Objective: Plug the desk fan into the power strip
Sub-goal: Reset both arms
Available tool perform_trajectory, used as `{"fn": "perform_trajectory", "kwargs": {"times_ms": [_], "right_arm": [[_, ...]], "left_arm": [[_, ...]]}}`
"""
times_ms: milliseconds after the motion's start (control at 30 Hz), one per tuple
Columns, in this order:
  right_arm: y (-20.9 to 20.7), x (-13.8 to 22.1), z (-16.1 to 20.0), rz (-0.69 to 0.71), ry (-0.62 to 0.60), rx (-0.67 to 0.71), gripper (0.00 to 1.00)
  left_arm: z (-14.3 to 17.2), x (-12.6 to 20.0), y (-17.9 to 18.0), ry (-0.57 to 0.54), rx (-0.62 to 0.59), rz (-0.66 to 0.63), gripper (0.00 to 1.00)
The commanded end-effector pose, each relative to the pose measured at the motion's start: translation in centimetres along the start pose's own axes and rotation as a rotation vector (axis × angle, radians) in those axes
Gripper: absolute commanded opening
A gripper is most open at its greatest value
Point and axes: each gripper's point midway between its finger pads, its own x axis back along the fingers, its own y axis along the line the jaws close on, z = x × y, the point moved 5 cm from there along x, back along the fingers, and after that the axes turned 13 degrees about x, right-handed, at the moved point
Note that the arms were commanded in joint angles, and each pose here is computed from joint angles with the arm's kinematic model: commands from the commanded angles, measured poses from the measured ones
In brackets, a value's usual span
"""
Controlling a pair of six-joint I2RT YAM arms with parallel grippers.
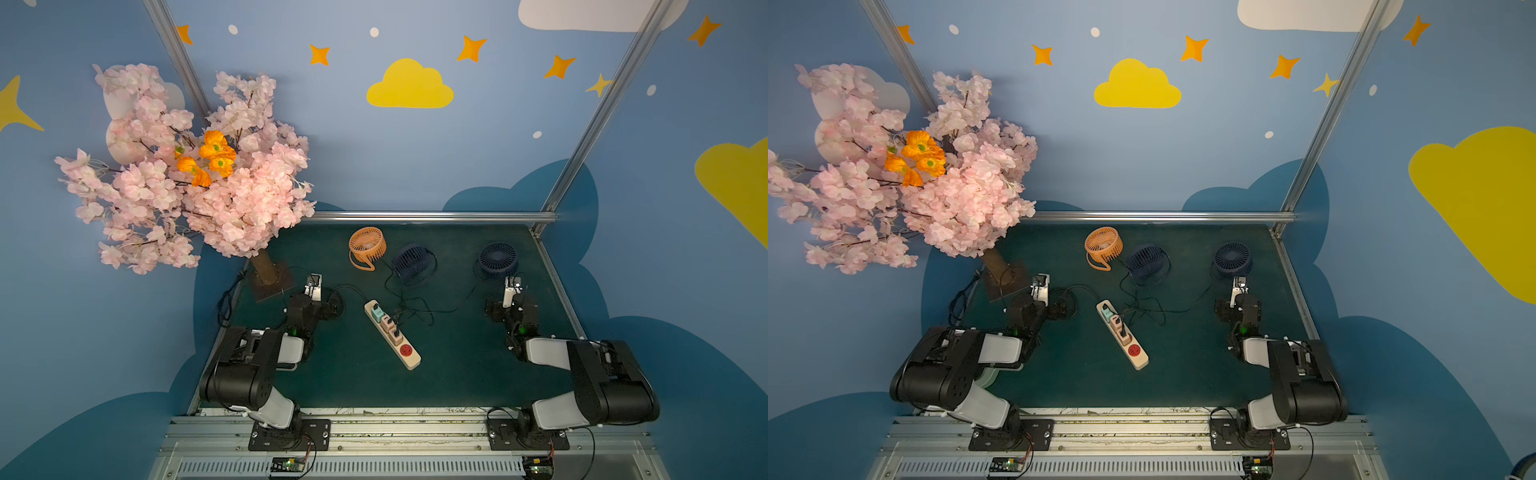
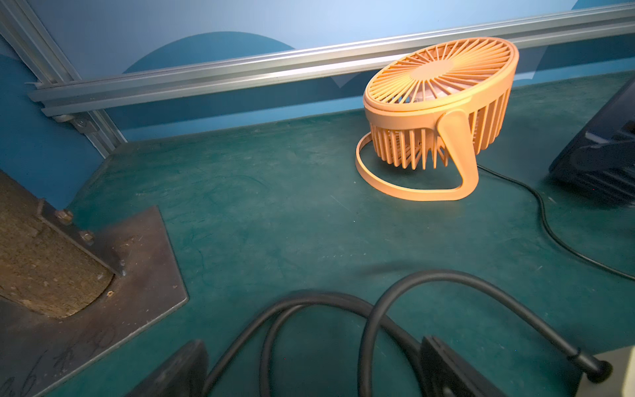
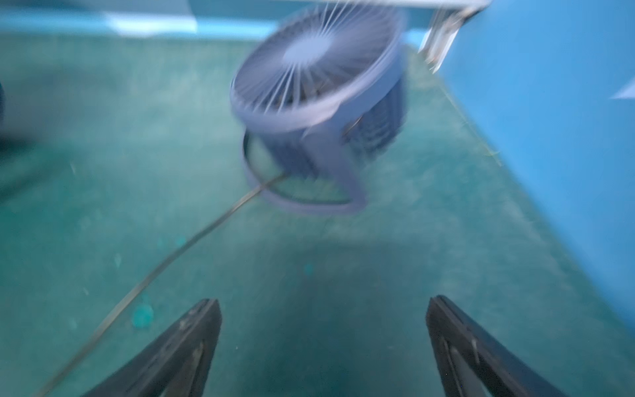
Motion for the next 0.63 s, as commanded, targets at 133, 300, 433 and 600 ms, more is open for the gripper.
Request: {"fn": "perform_trajectory", "kwargs": {"times_ms": [133,300,433,600], "right_arm": [[-1.28,-0.69,-2.32,-0.047,-0.039,0.002,0.98],[-1.24,-0.66,-2.37,-0.045,-0.038,0.006,0.98],[-1.10,-0.57,-2.39,-0.031,-0.035,0.016,0.98],[-1.08,-0.56,-2.41,-0.031,-0.036,0.017,0.98]], "left_arm": [[-0.47,-0.14,-0.06,-0.026,-0.011,0.001,1.00],[-0.41,-0.17,-0.07,-0.022,-0.012,0.001,1.00],[-0.44,-0.19,-0.13,-0.022,-0.011,0.004,1.00],[-0.45,-0.15,-0.07,-0.024,-0.012,0.002,1.00]]}}
